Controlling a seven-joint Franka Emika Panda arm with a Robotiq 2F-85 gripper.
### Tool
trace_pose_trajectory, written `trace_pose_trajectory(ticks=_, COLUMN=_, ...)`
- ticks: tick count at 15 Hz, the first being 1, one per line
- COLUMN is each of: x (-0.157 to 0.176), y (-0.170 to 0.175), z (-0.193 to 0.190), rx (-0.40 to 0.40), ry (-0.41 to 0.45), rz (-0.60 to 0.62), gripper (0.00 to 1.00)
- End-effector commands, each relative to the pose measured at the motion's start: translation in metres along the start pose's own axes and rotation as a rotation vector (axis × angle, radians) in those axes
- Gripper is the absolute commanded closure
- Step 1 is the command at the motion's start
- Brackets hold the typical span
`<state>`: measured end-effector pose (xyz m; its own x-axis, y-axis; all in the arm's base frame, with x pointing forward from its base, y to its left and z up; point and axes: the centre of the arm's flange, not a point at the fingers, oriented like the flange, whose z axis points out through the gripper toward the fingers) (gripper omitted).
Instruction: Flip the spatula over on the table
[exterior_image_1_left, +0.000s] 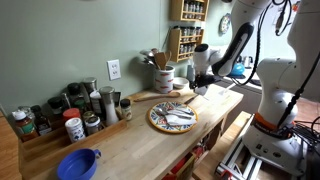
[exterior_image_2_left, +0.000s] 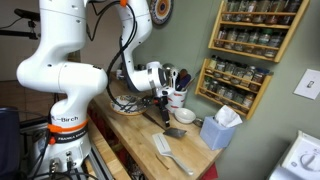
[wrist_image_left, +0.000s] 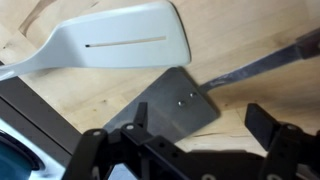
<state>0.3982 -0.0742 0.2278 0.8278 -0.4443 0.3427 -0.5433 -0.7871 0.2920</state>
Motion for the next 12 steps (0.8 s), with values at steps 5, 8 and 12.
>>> trace_pose_trajectory(ticks=5, x=0.057, y=-0.018, z=-0.142, rx=0.017, ry=-0.093, rz=0.104, gripper=0.00)
trace_pose_trajectory(ticks=8, x=0.059, y=-0.014, z=-0.189, rx=0.021, ry=-0.199, rz=0.113, gripper=0.00)
trace_pose_trajectory(ticks=12, x=0.044, y=0.009, z=-0.224, rx=0.047, ry=-0.364, rz=-0.047, gripper=0.00)
